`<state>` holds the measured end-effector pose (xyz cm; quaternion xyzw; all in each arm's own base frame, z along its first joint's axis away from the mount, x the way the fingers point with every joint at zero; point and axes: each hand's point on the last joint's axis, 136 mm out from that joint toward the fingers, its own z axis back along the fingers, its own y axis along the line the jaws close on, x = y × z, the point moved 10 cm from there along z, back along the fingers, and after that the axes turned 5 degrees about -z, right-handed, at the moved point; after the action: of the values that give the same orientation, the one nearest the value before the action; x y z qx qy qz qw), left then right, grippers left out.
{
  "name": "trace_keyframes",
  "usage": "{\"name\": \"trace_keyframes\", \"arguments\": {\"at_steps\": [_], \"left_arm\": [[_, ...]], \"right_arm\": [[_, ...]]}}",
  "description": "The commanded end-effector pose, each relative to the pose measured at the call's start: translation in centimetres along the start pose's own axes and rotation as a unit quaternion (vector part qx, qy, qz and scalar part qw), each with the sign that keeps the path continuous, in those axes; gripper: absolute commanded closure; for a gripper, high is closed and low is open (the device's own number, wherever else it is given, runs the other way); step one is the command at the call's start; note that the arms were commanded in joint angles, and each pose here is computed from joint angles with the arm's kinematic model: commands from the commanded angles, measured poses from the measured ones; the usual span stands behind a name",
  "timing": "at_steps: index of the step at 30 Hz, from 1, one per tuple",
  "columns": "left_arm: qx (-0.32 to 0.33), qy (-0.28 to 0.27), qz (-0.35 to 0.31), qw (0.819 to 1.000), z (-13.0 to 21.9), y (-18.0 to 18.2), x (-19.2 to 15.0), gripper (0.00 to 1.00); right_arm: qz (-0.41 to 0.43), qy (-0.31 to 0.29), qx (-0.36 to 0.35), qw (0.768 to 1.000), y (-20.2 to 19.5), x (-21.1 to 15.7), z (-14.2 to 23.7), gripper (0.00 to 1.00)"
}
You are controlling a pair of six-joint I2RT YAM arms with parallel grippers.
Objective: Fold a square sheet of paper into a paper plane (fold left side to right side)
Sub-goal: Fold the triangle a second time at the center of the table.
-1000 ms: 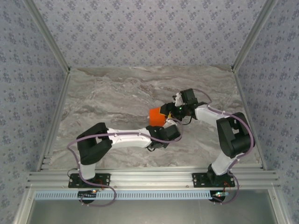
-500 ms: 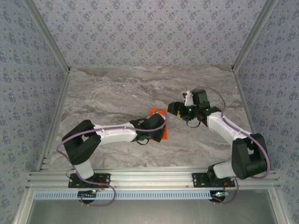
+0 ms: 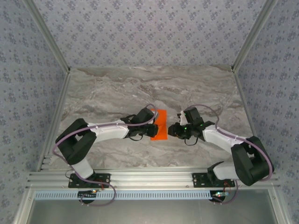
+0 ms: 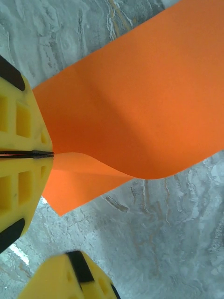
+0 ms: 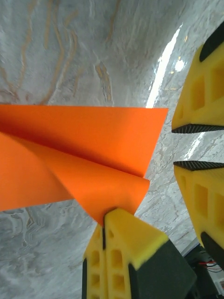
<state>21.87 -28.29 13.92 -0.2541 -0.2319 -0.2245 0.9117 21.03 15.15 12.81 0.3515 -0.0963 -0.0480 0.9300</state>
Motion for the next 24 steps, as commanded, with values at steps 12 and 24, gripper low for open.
{"name": "trace_keyframes", "arguments": {"at_steps": [12,24], "left_arm": [[0.012,-0.014,0.000,1.000,1.8,0.7,0.7,0.89],[0.015,0.011,-0.005,1.000,-0.1,2.2,0.8,0.89]], "right_arm": [[0.007,0.012,-0.071,0.997,-0.2,-0.2,-3.0,0.80],[0.012,0.037,-0.111,0.993,-1.0,-1.1,-3.7,0.81]]}}
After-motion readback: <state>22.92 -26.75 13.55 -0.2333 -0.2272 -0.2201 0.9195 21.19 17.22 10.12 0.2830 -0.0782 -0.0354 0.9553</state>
